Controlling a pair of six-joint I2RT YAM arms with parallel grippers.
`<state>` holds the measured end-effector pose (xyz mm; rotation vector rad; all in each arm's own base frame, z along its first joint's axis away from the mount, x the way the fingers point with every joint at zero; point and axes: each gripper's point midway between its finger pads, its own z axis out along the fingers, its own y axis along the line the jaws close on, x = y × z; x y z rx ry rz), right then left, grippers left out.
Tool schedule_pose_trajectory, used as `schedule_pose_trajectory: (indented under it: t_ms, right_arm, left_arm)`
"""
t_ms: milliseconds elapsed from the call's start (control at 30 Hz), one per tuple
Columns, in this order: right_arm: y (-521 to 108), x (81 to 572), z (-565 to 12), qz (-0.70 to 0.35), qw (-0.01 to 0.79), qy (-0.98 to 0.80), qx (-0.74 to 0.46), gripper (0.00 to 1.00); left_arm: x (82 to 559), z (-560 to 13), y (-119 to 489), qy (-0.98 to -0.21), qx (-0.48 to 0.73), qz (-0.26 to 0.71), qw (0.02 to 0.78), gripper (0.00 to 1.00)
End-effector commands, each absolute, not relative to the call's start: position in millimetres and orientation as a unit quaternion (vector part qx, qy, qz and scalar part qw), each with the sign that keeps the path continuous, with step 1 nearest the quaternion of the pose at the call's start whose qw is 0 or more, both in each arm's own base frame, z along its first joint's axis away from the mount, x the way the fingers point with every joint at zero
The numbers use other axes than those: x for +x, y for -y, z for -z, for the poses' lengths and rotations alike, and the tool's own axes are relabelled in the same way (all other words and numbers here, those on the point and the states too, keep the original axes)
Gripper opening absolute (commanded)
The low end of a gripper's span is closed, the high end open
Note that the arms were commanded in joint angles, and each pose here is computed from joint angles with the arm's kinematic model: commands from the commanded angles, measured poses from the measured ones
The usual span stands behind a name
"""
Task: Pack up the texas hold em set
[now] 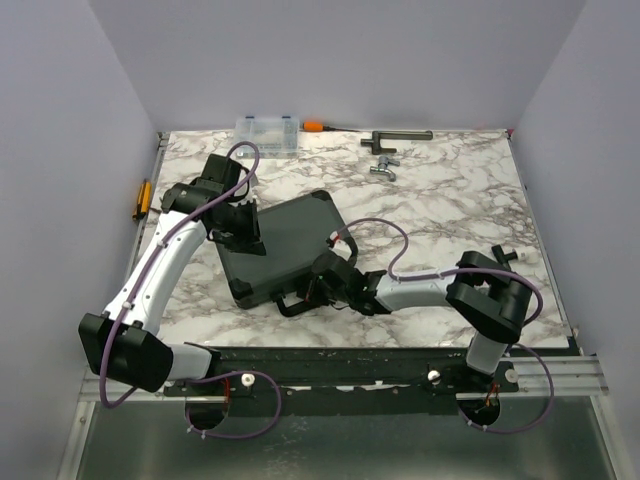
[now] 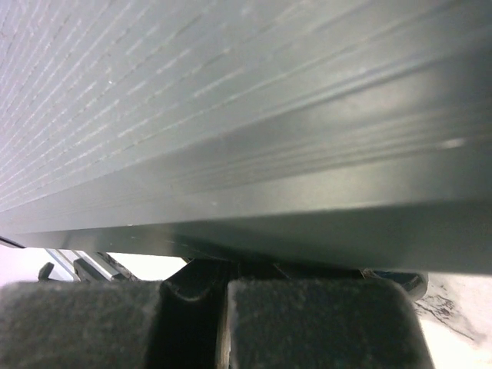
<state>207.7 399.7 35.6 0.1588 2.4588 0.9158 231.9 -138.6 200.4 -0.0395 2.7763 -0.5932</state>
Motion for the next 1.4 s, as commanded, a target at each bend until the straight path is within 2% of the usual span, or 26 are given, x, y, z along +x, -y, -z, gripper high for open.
schedule_pose_trajectory:
  t_ms: [0,333,533,933,1067,1367]
  right_arm:
    - [-314,208,46,-0.146,0.227,-0.954,0.133,0.01]
    - [-317,212,9,-0.148,0.234,-0.952,0.128,0.01]
    - [-321,214,-27,-0.180,0.249,-0.944,0.121,0.01]
    - [-304,215,-104,-0.210,0.304,-0.925,0.088,0.01]
    - [-282,214,-131,-0.205,0.340,-0.914,0.079,0.01]
    - [-240,219,-234,-0.227,0.468,-0.854,0.016,0.01]
  left_arm:
    - [237,-209,140,-0.965,-0.007,0.207,0.162,0.05]
    - [240,-215,140,-0.963,-0.013,0.207,0.172,0.05]
    - [240,-227,138,-0.958,-0.015,0.208,0.195,0.11]
    - [239,-253,135,-0.946,-0.021,0.216,0.241,0.16]
    - [239,-266,133,-0.938,-0.019,0.220,0.268,0.19]
    - [229,-308,129,-0.905,0.002,0.242,0.349,0.31]
